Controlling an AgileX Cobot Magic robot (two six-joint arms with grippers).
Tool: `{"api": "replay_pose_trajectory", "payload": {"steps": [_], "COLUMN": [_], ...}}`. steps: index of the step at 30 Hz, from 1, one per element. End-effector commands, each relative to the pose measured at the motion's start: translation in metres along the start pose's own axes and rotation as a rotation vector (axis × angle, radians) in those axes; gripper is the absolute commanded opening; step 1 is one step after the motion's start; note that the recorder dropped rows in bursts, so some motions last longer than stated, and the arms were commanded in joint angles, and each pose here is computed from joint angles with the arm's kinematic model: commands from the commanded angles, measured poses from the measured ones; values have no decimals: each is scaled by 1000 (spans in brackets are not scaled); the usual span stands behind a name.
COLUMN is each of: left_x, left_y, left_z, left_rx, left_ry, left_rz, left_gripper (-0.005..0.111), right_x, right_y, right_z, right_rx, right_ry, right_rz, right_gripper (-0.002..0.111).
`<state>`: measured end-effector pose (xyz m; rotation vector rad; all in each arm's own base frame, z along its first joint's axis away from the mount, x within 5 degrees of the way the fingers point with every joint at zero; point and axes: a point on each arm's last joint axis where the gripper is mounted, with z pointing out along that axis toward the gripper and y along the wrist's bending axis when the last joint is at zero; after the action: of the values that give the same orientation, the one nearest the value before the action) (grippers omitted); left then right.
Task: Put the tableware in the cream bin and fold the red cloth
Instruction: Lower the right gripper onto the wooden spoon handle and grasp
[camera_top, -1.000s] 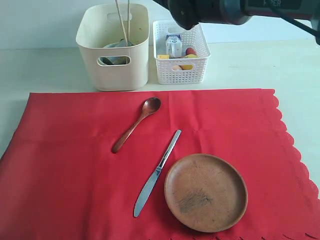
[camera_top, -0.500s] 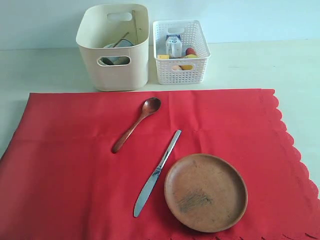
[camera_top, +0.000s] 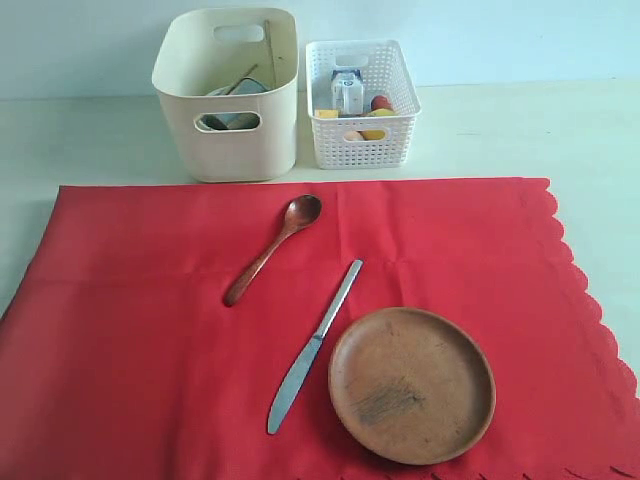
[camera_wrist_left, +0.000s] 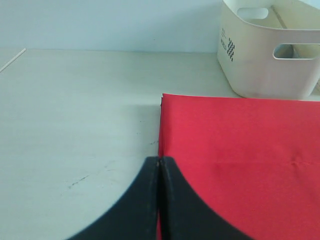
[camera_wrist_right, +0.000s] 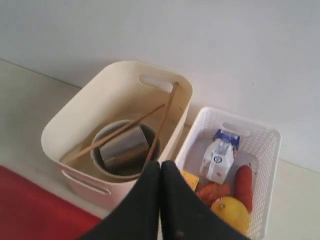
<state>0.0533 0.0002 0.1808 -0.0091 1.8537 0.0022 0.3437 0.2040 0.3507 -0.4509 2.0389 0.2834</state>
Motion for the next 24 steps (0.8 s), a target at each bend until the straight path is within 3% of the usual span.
{"api": "replay_pose_trajectory", "payload": {"steps": [1, 8, 10, 19, 24], "left_x": [-1, -1, -1, -1, -1], "left_y": [0, 0, 0, 0, 0], "left_z": [0, 0, 0, 0, 0], "left_rx": [-3, -3, -3, -3, -3], "left_ry": [-17, -17, -17, -17, -17], "left_rz": [2, 2, 2, 2, 2], "left_gripper": [0, 0, 0, 0, 0], "right_x": [24, 73, 87, 138, 153], "right_y": [-1, 9, 14, 68, 78], "right_z": [-10, 12, 24, 71, 99], "right_rx": [-10, -64, -63, -123, -112], "right_ry": [68, 338, 418, 540, 622], "right_rz": [61, 303, 312, 215, 197], "right_gripper": [0, 0, 3, 39, 54]}}
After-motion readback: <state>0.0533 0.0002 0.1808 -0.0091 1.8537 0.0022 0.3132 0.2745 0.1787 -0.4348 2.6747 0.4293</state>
